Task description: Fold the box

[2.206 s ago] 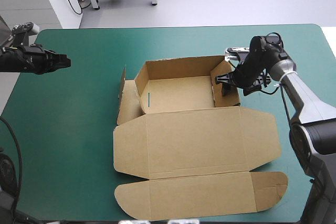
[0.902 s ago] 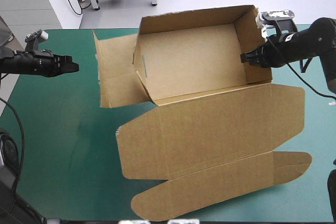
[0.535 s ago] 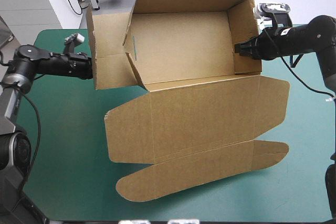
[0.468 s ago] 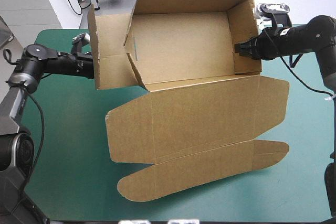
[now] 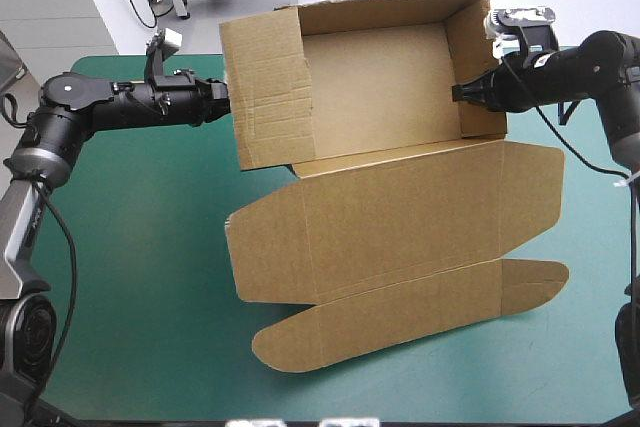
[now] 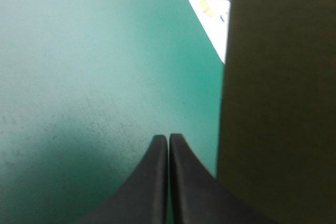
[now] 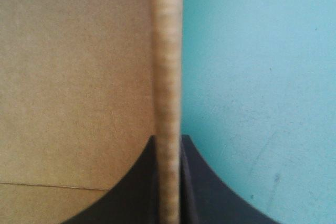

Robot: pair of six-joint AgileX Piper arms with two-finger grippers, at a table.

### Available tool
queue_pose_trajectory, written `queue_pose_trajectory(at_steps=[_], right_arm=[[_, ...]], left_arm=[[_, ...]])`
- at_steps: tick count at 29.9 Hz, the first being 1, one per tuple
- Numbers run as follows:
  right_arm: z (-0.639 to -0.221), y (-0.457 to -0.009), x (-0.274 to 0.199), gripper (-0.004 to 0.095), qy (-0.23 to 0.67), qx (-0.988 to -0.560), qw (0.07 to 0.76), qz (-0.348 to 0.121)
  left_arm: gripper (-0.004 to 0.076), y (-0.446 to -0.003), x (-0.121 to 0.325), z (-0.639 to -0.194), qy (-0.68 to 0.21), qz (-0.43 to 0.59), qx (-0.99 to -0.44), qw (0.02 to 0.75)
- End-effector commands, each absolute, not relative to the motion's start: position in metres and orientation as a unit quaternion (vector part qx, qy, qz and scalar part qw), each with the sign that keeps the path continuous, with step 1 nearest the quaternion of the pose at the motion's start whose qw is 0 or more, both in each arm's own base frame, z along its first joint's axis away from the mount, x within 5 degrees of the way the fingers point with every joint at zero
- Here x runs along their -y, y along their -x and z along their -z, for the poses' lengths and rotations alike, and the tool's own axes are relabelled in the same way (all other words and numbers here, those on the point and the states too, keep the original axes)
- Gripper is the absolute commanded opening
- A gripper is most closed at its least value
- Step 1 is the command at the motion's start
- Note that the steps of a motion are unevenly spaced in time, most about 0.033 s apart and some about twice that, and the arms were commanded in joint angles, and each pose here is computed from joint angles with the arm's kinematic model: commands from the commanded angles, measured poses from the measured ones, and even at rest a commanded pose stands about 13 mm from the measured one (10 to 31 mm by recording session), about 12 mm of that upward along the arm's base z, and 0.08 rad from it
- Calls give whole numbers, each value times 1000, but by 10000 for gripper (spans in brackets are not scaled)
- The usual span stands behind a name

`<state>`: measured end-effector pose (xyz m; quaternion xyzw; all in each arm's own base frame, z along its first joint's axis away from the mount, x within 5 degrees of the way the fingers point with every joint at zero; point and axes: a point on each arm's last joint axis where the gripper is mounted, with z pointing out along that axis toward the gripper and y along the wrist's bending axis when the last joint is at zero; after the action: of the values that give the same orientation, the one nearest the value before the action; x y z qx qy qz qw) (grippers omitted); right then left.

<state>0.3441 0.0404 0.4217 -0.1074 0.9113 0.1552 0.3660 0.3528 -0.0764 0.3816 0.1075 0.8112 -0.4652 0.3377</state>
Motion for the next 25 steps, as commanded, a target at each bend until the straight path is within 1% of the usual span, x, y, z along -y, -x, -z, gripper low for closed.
queue_pose_trajectory(at_steps=[1, 6, 7, 8, 9, 10, 12, 15, 16, 17, 18, 22, 25], right_arm=[[-450, -335, -40, -19, 100, -884, 427, -163], [-450, -335, -40, -19, 101, -885, 424, -162], [-449, -335, -40, -19, 102, -886, 423, -161], [-449, -334, -40, -19, 102, -886, 422, -162], [-449, -334, -40, -19, 102, -887, 421, -160], [-449, -334, -39, -19, 103, -888, 421, -156], [-448, -334, -39, -19, 103, -889, 419, -153], [-448, -334, -38, -19, 103, -889, 419, -151], [-448, -334, -38, -19, 103, -889, 419, -151], [-448, -334, -38, -19, 103, -889, 419, -151], [-448, -334, -38, -19, 103, -889, 419, -150], [-448, -334, -38, -17, 101, -890, 419, -150], [-447, -335, -37, -17, 103, -892, 418, -141]], left_arm=[[-8, -336, 82, -415, -114, 519, -767, 358], [-3, -333, 85, -420, -122, 544, -751, 355], [6, -332, 85, -420, -124, 544, -750, 354], [39, -332, 85, -419, -127, 546, -750, 351], [74, -331, 85, -420, -130, 548, -750, 347], [128, -330, 86, -420, -133, 551, -749, 343], [249, -327, 87, -421, -140, 565, -742, 334], [454, -323, 89, -425, -146, 588, -726, 324], [501, -322, 89, -427, -148, 596, -721, 320], [531, -321, 90, -428, -151, 602, -717, 317], [542, -321, 90, -428, -149, 605, -716, 315], [537, -321, 90, -428, -146, 606, -716, 312], [537, -320, 90, -431, -140, 620, -705, 314]])
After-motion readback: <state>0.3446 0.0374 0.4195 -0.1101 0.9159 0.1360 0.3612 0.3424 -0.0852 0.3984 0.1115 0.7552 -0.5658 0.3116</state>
